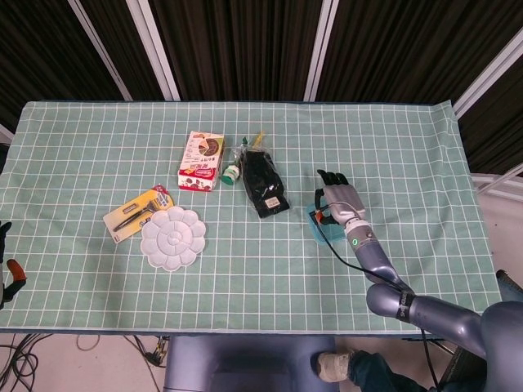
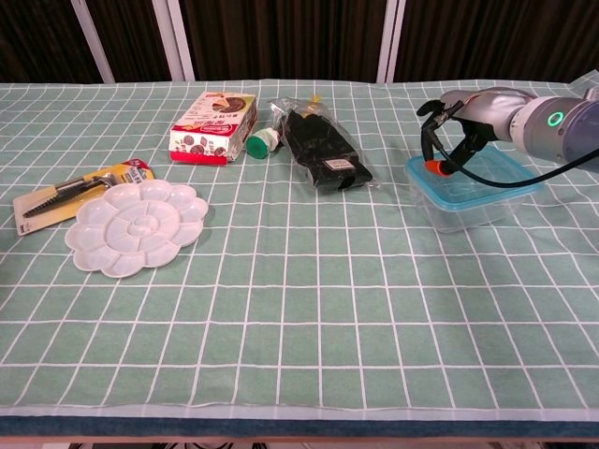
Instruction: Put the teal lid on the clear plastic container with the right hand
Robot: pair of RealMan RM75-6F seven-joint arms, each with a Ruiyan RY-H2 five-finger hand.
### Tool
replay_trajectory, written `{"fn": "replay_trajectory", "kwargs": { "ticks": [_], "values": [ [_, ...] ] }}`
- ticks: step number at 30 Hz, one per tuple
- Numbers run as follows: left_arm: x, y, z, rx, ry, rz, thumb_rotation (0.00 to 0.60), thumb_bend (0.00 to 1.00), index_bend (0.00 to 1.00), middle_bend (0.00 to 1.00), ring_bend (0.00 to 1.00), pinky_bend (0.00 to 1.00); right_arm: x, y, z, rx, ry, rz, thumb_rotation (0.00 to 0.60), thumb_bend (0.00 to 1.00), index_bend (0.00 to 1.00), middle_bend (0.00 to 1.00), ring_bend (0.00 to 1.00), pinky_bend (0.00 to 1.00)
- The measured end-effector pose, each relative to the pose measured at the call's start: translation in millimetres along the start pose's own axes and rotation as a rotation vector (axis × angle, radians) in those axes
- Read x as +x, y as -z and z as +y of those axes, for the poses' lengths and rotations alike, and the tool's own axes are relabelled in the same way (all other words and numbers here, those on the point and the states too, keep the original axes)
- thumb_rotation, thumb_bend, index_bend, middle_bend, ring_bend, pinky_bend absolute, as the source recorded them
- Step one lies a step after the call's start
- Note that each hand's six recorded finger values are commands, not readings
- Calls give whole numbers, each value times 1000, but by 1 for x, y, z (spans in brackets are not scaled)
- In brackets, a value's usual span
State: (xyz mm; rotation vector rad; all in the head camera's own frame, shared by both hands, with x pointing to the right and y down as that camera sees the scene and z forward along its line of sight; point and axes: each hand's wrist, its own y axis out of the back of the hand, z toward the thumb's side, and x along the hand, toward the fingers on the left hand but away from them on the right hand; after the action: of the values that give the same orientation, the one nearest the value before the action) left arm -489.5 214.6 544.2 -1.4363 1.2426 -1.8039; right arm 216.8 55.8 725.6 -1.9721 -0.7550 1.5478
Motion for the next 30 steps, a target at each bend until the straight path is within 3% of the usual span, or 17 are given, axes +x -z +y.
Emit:
{"fn": "replay_trajectory", "kwargs": {
  "ticks": [30],
  "values": [
    [0,0,0,-3,2,0,600,764,40,0,0,0,-1,1,-24,76,-69,-17,600,521,592,43,0,0]
  ]
}}
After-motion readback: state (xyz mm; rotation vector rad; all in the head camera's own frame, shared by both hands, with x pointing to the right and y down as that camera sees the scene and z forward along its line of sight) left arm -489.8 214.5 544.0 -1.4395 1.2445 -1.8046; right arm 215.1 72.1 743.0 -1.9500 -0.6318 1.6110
